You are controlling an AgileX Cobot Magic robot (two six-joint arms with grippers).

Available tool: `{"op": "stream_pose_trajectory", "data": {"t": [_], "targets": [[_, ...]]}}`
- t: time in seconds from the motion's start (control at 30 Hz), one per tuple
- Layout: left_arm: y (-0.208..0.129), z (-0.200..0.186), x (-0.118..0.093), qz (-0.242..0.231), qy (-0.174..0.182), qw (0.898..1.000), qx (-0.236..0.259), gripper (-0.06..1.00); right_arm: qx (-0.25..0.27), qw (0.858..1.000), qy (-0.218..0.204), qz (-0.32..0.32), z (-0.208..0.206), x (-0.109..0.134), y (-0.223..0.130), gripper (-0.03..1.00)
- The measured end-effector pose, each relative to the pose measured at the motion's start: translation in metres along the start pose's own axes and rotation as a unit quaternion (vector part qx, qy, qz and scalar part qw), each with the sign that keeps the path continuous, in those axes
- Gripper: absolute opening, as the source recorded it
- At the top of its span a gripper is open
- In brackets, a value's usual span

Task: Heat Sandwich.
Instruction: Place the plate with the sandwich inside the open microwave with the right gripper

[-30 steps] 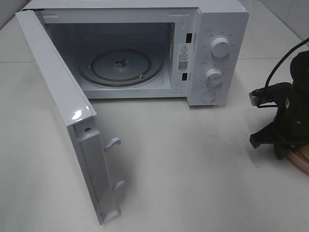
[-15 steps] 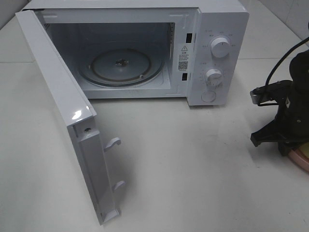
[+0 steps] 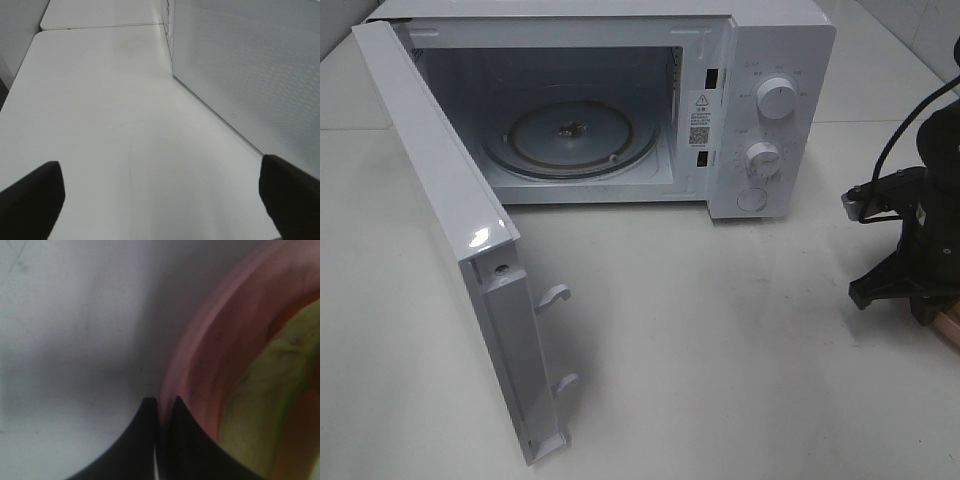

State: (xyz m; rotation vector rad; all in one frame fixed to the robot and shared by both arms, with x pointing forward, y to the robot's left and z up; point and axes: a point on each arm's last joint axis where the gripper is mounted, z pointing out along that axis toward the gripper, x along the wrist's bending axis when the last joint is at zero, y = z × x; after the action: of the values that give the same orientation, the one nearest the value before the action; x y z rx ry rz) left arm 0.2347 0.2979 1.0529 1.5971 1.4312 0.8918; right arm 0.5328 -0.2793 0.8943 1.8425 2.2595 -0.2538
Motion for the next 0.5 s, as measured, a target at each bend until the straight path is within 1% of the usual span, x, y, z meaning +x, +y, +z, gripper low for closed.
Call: {"op": "stream_pose_trajectory", "data": {"t": [0.27,0.3,0.5], "targets": [[0.000,0.000,0.000,0.000,0.000,1.000,0.000,0.99,-0.006,1.000,-0.012,0.010,-0.018,-0.003,-0.004,0.04],[0.000,0.000,0.000,0.000,0.000,1.000,0.000,0.99,-0.009,1.000,-0.019,0.006,-0.023,-0.003,-0.005,0.04],[0.000,0.000,0.000,0.000,0.000,1.000,0.000,0.99,-0.005,1.000,-0.029,-0.003,-0.031,0.002,-0.008,0.04]]}}
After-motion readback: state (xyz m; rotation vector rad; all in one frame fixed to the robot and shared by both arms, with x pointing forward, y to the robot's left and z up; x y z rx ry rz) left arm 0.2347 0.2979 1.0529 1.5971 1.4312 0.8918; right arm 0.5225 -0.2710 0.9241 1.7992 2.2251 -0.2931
